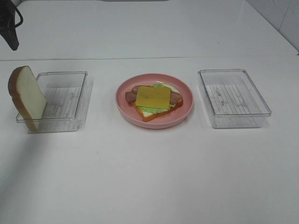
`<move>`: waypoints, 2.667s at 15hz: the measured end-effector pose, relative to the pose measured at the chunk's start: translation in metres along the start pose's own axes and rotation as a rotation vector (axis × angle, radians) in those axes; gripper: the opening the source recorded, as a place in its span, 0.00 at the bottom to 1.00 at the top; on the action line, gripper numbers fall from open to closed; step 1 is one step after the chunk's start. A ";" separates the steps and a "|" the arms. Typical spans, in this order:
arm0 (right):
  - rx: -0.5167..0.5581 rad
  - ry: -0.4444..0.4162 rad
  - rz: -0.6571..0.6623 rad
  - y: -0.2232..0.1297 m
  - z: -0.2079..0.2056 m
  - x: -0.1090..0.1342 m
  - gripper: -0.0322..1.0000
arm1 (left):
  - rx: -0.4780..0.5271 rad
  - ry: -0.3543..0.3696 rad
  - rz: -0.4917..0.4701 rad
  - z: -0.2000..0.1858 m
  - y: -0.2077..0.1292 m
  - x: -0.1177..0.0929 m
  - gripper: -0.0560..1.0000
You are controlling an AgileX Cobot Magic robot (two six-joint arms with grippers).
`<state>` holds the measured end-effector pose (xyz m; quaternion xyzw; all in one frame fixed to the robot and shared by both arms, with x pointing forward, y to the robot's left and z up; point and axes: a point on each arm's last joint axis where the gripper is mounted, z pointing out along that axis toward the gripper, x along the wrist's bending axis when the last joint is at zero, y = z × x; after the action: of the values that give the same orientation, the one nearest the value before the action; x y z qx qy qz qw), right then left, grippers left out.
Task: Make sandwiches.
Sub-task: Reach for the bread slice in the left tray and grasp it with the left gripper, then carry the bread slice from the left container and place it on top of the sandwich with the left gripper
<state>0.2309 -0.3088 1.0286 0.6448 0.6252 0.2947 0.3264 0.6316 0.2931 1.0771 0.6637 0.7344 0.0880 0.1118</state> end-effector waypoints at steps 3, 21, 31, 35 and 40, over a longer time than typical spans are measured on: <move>0.000 0.000 0.000 0.000 0.000 0.000 0.98 | -0.011 -0.072 -0.011 0.006 0.001 -0.006 0.99; 0.000 0.000 0.000 0.000 0.000 0.000 0.98 | 0.194 -0.067 -0.029 0.134 0.006 -0.007 0.91; 0.000 0.000 0.000 0.000 0.000 0.000 0.98 | 0.135 -0.104 -0.046 0.105 0.015 -0.011 0.24; 0.000 0.000 0.000 0.000 0.000 0.000 0.98 | 0.044 -0.238 -0.075 0.057 0.040 -0.026 0.24; 0.000 0.000 0.000 0.000 0.000 0.000 0.98 | -0.062 -0.503 -0.105 0.027 0.054 -0.065 0.24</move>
<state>0.2309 -0.3088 1.0286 0.6448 0.6252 0.2947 0.3264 0.6967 0.2335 1.0697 0.6219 0.7139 -0.0632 0.3157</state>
